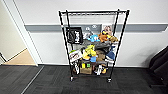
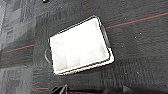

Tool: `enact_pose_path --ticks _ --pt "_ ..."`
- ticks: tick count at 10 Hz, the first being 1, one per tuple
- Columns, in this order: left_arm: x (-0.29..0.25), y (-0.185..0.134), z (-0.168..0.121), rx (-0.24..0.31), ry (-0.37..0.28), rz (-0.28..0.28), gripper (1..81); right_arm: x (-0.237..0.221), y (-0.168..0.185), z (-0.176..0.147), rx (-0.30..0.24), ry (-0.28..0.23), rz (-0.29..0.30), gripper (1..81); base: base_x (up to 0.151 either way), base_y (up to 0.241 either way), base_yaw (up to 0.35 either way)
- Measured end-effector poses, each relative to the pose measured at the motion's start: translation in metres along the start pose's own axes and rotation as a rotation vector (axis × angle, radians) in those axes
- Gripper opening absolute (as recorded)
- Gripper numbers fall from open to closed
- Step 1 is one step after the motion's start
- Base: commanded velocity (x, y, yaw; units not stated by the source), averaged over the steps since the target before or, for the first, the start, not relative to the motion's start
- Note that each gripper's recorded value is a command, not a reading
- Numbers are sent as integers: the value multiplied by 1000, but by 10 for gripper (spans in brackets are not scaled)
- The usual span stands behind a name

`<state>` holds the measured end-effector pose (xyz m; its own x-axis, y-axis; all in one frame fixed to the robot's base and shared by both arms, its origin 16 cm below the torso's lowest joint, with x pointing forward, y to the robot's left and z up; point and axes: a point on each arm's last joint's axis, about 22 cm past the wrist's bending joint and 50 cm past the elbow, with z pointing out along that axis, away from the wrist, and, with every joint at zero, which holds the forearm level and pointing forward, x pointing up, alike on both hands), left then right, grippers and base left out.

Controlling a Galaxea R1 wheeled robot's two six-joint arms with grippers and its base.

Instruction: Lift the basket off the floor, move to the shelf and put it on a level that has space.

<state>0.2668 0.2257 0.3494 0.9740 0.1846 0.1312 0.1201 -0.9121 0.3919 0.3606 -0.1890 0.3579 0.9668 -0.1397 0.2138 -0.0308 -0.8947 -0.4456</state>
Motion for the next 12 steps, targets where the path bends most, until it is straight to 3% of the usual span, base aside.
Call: enact_pose_path --ticks 5,12 --pt "13 -16 42 8 -25 -27 811 19 16 47 2 -14 9 811 0 0 0" --pt "4 -43 108 24 -91 -79 811 29 46 123 -2 -83 24 811 0 0 0"
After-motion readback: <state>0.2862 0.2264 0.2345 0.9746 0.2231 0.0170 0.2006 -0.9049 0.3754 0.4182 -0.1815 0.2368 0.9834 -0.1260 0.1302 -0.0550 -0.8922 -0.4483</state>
